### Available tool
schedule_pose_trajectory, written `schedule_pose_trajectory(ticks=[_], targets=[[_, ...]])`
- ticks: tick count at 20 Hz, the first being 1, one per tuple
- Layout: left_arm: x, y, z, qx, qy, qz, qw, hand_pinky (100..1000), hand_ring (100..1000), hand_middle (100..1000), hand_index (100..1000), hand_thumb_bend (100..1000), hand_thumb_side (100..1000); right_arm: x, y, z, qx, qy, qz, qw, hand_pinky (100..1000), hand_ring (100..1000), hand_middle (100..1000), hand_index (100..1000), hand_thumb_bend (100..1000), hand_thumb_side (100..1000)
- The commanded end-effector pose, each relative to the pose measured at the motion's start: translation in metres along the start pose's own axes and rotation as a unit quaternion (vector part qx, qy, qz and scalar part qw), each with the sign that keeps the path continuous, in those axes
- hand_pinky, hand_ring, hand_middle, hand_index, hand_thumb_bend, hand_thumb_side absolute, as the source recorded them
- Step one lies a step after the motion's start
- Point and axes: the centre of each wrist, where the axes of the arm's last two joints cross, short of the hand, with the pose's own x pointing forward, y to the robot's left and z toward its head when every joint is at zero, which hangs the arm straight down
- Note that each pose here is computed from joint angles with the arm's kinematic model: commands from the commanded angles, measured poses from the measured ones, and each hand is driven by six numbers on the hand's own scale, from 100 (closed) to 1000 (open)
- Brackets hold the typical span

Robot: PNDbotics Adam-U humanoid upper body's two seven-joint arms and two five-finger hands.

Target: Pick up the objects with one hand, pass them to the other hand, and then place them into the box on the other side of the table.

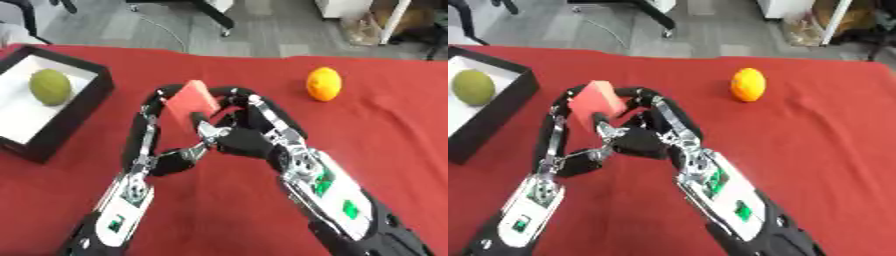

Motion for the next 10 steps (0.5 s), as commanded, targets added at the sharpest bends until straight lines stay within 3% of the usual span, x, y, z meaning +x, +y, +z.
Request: schedule_pose_trajectory(ticks=[1,10], targets=[[0.0093,0.0070,-0.0138,0.039,-0.017,0.015,0.999,756,746,770,847,388,572,-0.0060,-0.0010,0.0009,0.003,0.016,0.010,1.000,535,425,409,546,100,161],[0.0075,0.0059,-0.0099,0.047,-0.013,0.012,0.999,757,751,780,856,464,554,-0.0088,-0.0001,0.0000,0.006,0.026,-0.001,1.000,535,426,409,545,100,161]])
